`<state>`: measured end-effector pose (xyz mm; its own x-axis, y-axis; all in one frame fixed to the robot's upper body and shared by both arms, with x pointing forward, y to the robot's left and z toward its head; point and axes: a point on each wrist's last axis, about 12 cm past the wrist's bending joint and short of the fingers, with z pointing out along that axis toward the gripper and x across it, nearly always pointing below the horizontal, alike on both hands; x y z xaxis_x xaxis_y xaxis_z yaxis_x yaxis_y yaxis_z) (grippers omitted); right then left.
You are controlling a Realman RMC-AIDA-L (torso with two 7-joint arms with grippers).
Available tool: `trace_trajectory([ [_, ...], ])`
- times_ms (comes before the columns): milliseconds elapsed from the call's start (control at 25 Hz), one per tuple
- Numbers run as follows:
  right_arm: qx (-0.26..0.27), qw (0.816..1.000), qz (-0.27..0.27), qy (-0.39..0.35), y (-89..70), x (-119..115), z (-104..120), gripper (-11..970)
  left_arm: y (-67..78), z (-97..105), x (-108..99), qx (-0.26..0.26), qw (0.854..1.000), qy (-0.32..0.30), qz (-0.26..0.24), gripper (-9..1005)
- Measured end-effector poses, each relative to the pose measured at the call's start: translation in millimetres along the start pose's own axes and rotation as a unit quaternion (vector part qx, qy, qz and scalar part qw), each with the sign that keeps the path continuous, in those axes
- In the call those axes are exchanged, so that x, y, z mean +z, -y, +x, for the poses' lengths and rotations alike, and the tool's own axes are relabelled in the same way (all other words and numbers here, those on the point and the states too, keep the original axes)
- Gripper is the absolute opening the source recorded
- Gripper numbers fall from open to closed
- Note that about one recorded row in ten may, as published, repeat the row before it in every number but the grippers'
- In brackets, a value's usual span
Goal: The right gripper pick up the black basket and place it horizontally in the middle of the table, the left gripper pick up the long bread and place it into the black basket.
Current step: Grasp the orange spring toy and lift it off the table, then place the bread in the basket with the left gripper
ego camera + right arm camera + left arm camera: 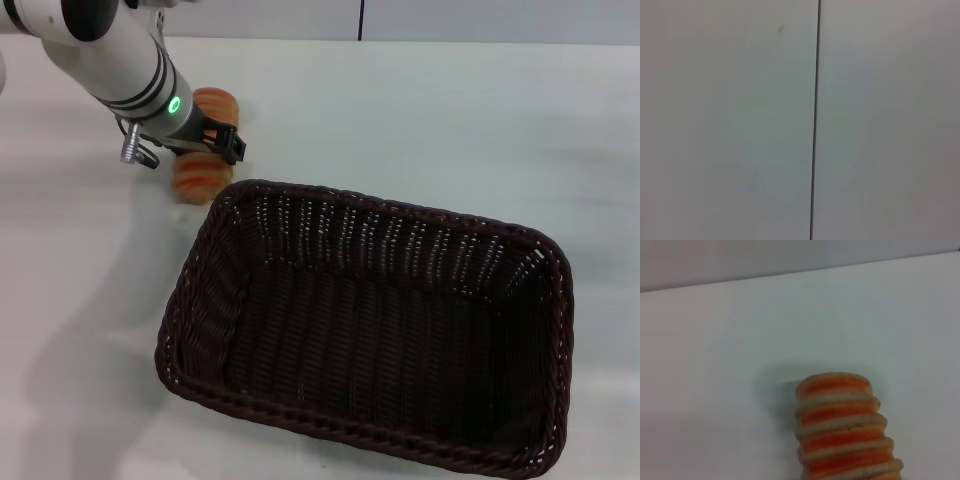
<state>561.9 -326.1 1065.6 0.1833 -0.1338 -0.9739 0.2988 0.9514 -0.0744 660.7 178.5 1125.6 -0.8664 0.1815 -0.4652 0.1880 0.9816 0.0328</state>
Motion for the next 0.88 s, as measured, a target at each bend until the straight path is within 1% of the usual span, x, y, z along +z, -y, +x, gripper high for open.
trace_trajectory([
  [120,0.000,1.000,0.000,0.000,-0.2,0,0,316,3.6,1,1,0.015,1.000,-0.003,-0.003,741],
  [440,0.000,1.000,0.002,0.006,1.2,0,-2,317,4.4,1,0,0.016,1.000,-0.001,-0.002,631],
  [520,-0.001,1.000,0.002,0.006,1.9,1,-2,316,2.3,-8,-15,0.032,0.999,0.031,0.005,607],
  [600,-0.001,1.000,0.004,0.007,2.9,1,-2,315,2.3,-8,-15,0.032,0.999,0.031,0.005,586],
  [640,-0.001,1.000,0.005,0.007,3.5,1,-2,315,-9.0,-22,-48,0.068,0.994,0.087,0.017,575],
  [680,-0.001,1.000,0.005,0.007,3.5,1,-2,315,-9.0,-22,-48,0.068,0.994,0.087,0.017,567],
  [760,-0.001,1.000,0.006,0.007,3.8,2,-2,315,-14.9,-29,-68,0.098,0.988,0.115,0.024,553],
  [800,-0.001,1.000,0.006,0.008,3.6,3,-2,315,-14.9,-29,-68,0.098,0.988,0.115,0.024,545],
  [840,-0.001,1.000,0.007,0.008,3.5,3,-3,315,-15.9,-31,-91,0.151,0.978,0.137,0.050,537],
  [880,-0.002,1.000,0.006,0.006,3.3,5,-3,315,-12.9,-29,-105,0.194,0.967,0.144,0.078,530],
])
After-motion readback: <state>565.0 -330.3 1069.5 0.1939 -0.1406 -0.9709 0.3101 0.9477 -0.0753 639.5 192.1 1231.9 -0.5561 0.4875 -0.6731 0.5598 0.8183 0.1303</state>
